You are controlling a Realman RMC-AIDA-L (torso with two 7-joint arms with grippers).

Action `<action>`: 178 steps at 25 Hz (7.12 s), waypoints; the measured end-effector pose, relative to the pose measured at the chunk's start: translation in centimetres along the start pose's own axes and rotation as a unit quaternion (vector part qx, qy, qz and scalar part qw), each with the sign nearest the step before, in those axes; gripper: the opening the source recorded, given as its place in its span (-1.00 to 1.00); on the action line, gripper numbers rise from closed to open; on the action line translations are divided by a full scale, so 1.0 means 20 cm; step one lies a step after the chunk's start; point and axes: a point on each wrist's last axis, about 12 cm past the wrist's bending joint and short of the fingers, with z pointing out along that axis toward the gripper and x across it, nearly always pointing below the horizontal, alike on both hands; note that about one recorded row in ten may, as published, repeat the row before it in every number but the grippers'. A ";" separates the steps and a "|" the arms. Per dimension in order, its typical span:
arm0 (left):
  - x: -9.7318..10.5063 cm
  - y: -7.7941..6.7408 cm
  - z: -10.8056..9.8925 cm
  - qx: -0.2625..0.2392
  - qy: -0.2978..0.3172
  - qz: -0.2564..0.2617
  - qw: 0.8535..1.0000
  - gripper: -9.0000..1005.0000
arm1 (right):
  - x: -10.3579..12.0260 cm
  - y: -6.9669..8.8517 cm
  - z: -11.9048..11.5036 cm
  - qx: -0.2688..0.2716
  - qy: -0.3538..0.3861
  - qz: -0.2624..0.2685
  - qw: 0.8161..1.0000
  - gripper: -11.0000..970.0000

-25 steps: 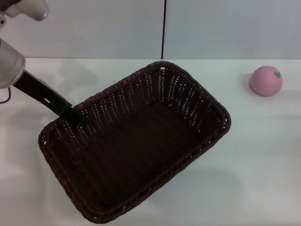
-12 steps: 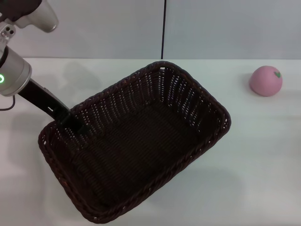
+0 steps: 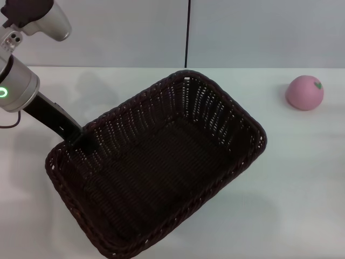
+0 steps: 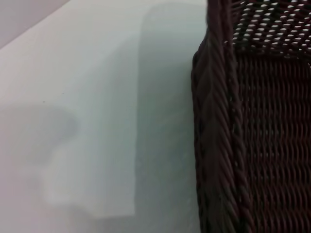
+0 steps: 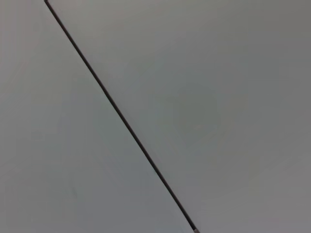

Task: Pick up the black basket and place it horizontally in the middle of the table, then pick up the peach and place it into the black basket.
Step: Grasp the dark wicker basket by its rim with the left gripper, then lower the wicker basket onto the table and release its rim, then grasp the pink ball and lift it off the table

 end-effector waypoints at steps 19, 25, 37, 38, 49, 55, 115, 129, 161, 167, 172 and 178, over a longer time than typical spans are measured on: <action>-0.05 -0.05 -0.14 0.035 -0.082 0.094 0.992 -0.64 | 0.00 -0.01 -0.01 0.004 -0.001 0.004 1.000 -0.03; -0.08 -0.08 -0.18 0.043 -0.101 0.147 0.983 -0.64 | 0.01 -0.02 -0.04 0.008 0.000 0.007 1.000 -0.03; -0.26 -0.12 -0.16 0.048 -0.148 0.235 0.960 -0.64 | 0.01 -0.02 -0.05 0.013 -0.003 0.012 1.000 -0.03; -0.27 -0.11 -0.15 0.050 -0.156 0.243 0.956 -0.64 | 0.01 -0.02 -0.05 0.013 -0.003 0.012 1.000 -0.03; -0.35 -0.10 -0.07 0.037 -0.182 0.329 0.926 -0.64 | 0.01 -0.01 -0.04 0.009 0.000 0.012 1.000 -0.03; -0.38 -0.09 -0.04 0.029 -0.201 0.348 0.915 -0.64 | 0.02 -0.01 -0.04 0.007 0.002 0.012 1.000 -0.03; -0.29 -0.04 -0.21 -0.050 -0.204 0.395 0.895 -0.63 | 0.04 -0.02 -0.06 0.014 0.013 0.018 1.000 -0.03; -0.24 -0.04 -0.14 -0.030 -0.172 0.374 0.911 -0.63 | 0.06 0.00 -0.05 0.010 0.017 0.023 1.000 -0.03; -0.31 -0.08 -0.07 -0.034 -0.246 0.374 0.894 0.41 | 0.08 0.02 -0.07 0.004 0.028 0.026 0.999 -0.03; -0.25 -0.04 -0.09 -0.052 -0.359 0.322 0.875 0.58 | 0.07 0.03 -0.06 -0.009 0.027 0.021 0.999 -0.03; -0.08 0.08 -0.05 -0.069 -0.511 0.160 0.842 0.57 | 0.04 0.04 -0.04 -0.036 0.025 0.001 0.999 -0.03; 0.15 0.19 0.06 -0.081 -0.603 -0.023 0.793 0.57 | 0.00 0.05 0.05 -0.095 0.089 -0.018 0.991 -0.03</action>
